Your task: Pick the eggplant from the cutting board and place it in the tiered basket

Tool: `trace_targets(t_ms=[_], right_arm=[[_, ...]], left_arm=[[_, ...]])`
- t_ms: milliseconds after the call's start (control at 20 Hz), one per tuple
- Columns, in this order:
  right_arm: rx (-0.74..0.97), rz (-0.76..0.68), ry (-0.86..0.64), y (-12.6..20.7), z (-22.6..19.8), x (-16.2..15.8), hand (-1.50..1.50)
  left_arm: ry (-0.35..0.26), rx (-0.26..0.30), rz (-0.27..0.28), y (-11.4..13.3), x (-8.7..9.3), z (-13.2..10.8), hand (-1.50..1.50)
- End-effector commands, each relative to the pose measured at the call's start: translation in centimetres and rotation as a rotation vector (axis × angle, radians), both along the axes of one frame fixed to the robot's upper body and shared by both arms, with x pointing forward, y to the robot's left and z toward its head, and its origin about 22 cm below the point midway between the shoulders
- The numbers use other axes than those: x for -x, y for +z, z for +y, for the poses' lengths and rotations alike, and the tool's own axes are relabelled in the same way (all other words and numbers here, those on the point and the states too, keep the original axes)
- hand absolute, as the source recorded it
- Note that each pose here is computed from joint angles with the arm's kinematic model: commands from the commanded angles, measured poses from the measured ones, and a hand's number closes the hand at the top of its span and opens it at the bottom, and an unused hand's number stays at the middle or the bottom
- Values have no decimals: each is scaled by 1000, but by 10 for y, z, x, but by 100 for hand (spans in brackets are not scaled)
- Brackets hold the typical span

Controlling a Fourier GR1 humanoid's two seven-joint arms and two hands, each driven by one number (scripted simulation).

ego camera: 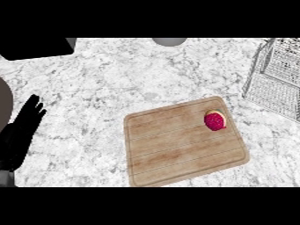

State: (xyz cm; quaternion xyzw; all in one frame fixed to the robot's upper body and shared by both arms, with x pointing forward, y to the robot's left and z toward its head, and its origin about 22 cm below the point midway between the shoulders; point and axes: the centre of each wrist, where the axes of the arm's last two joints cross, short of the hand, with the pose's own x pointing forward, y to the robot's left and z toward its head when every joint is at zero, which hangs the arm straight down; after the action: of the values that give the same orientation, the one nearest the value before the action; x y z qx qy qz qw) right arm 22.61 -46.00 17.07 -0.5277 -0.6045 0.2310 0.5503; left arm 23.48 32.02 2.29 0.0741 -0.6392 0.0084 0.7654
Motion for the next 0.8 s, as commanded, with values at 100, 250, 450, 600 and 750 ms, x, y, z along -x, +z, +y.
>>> trace_targets(t_ms=[100, 250, 450, 600, 750], right_arm=[[-108, -149, 119, 42, -90, 54, 150], [-127, -94, 160, 72, -116, 68, 150], [-126, -90, 163, 93, -126, 54, 150], [-118, -79, 172, 100, -109, 28, 150], [-140, -47, 158, 97, -83, -1, 150]], left_arm=[[-70, 5, -5, 8, -7, -10, 0], [-107, 3, -13, 2, -14, -31, 0], [-135, -6, -16, 14, -9, -31, 0], [-131, -2, -8, 6, -24, -31, 0], [-146, -3, -31, -4, -18, -43, 0]])
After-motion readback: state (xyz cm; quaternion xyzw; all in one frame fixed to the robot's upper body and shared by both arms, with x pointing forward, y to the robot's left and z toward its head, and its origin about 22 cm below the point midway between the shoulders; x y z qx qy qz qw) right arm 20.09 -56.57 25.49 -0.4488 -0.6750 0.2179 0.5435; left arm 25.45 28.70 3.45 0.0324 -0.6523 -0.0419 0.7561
